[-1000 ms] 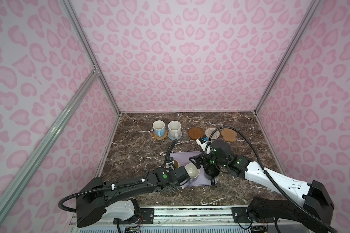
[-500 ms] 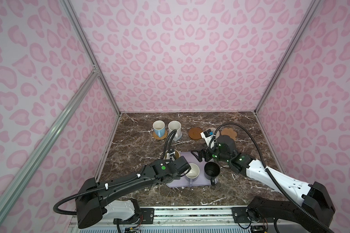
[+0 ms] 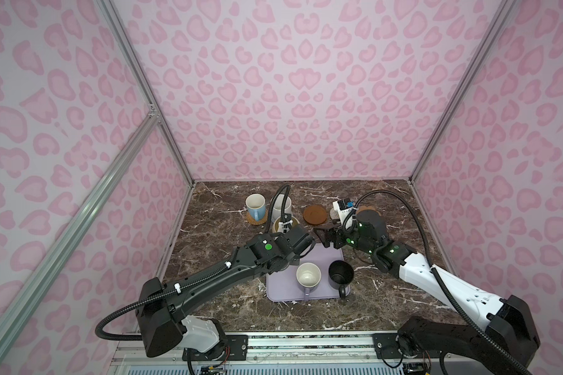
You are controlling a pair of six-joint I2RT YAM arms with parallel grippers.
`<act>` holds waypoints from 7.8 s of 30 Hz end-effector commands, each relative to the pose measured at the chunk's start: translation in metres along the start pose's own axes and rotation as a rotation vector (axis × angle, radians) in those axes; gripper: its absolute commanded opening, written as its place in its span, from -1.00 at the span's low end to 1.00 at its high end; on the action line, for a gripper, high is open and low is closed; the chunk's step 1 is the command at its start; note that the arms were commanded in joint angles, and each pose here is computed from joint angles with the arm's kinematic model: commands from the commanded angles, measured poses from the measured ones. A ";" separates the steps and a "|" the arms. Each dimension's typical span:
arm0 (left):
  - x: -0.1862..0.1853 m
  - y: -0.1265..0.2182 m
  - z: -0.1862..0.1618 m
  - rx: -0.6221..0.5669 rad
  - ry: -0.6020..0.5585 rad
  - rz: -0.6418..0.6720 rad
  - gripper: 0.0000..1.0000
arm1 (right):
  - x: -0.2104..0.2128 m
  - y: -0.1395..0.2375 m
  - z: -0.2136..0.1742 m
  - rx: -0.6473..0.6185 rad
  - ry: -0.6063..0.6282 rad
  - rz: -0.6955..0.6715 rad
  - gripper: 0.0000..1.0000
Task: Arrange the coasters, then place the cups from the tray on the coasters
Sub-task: 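Lift the beige mug with the left gripper and carry it toward the brown wooden coaster, then lower the beige mug onto the brown wooden coaster and open the left gripper, then move the right gripper down over the lavender mug while left gripper returns to tray, then close the right gripper on the lavender mug and lift it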
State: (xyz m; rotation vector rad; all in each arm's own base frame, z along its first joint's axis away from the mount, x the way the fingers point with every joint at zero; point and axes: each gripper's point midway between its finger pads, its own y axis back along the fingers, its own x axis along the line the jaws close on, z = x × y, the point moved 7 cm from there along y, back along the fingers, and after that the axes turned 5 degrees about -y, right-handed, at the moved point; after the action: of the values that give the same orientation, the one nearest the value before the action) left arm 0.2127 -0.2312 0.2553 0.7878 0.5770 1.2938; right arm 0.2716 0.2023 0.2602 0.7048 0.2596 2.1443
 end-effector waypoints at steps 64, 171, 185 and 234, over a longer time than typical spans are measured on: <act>-0.082 -0.230 0.115 0.153 0.041 -0.082 -0.96 | -0.134 -0.029 -0.008 0.073 -0.241 -0.213 0.75; 0.041 -0.017 -0.097 0.057 0.179 -0.524 0.94 | 0.094 0.019 -0.178 0.458 0.002 -0.196 0.58; 0.041 -0.025 -0.107 0.073 0.232 -0.530 0.94 | 0.080 -0.002 -0.196 0.477 0.032 -0.331 0.36; 0.042 -0.010 -0.099 -0.045 0.379 -0.588 0.92 | 0.070 -0.025 -0.183 0.380 0.117 -0.374 -1.00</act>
State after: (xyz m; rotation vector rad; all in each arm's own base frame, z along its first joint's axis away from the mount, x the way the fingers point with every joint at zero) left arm 0.1478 -0.1709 0.1777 0.3465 1.0044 0.8970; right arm 0.1458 0.2821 0.1200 0.7111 0.8730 1.7796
